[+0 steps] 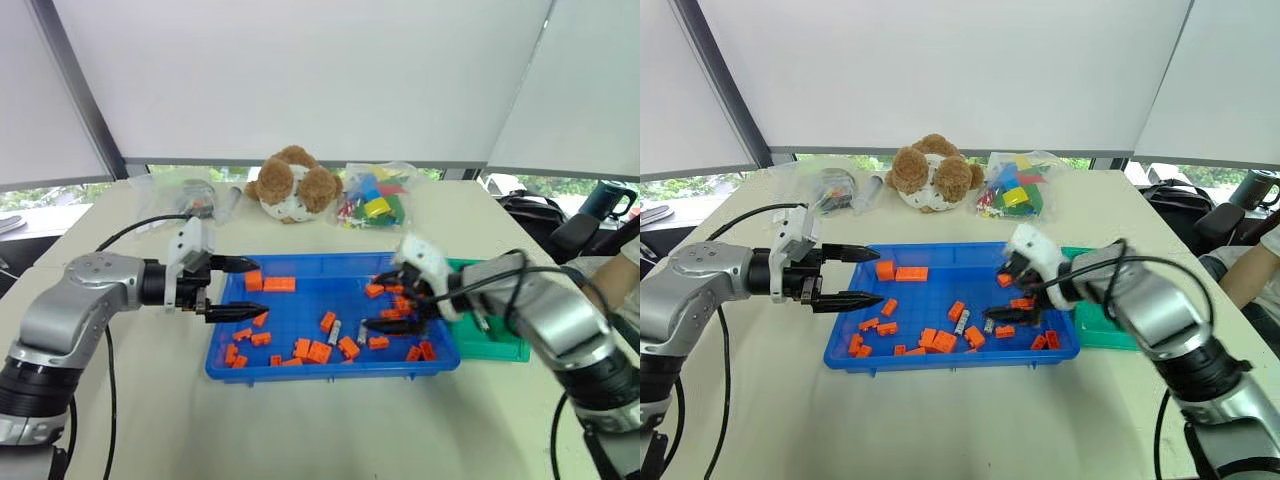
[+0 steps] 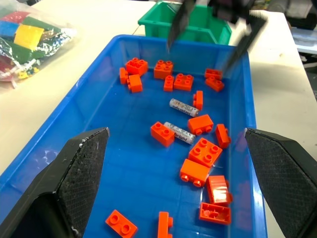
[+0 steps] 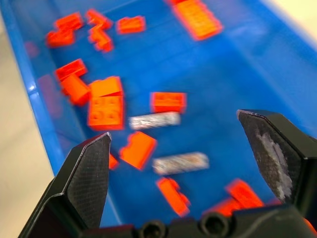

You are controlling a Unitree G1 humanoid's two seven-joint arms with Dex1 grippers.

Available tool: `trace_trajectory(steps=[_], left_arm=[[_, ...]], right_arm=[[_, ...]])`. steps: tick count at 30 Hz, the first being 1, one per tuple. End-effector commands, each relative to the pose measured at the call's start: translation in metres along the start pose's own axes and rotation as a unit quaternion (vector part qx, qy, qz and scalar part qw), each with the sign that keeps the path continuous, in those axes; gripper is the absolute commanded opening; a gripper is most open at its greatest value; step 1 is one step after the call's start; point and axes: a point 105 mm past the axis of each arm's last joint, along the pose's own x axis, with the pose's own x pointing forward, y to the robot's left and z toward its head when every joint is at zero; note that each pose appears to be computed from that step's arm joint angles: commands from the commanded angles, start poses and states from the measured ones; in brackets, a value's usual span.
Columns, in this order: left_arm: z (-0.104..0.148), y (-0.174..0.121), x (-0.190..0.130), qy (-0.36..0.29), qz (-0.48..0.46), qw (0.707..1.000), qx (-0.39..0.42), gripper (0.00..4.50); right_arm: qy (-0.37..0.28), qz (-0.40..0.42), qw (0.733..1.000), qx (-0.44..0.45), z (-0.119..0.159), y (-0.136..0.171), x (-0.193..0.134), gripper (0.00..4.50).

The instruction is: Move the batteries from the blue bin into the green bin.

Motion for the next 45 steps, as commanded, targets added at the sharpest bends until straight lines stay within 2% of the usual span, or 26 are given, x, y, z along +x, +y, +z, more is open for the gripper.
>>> trace_trajectory(steps=[1,7,20,35,38,41,45], left_arm=[[0.01,-0.001,-0.005,-0.003,0.007,1.0,0.024,4.5],[0.01,-0.003,-0.009,0.001,0.015,1.0,0.025,4.5],[0.011,0.0,-0.011,0.003,0.028,0.999,0.029,4.5],[0.011,0.002,-0.011,0.002,0.035,0.999,0.035,4.5],[0.011,0.002,-0.011,0.002,0.036,0.999,0.035,4.5],[0.011,0.002,-0.01,0.002,0.036,0.999,0.036,4.5],[0.011,0.002,-0.01,0.001,0.036,0.999,0.036,4.5]], right_arm=[[0.003,-0.005,1.0,-0.022,0.003,-0.008,0.011,4.45],[0.016,0.016,0.999,-0.026,-0.001,-0.006,0.037,4.45],[0.057,0.035,0.998,-0.022,-0.014,-0.001,0.068,4.45],[0.075,0.035,0.996,0.016,-0.02,0.002,0.08,4.45],[0.077,0.034,0.996,0.019,-0.022,0.002,0.078,3.6],[0.08,0.035,0.996,0.021,-0.024,0.002,0.076,2.16],[0.076,0.034,0.996,0.022,-0.02,0.003,0.073,2.18]])
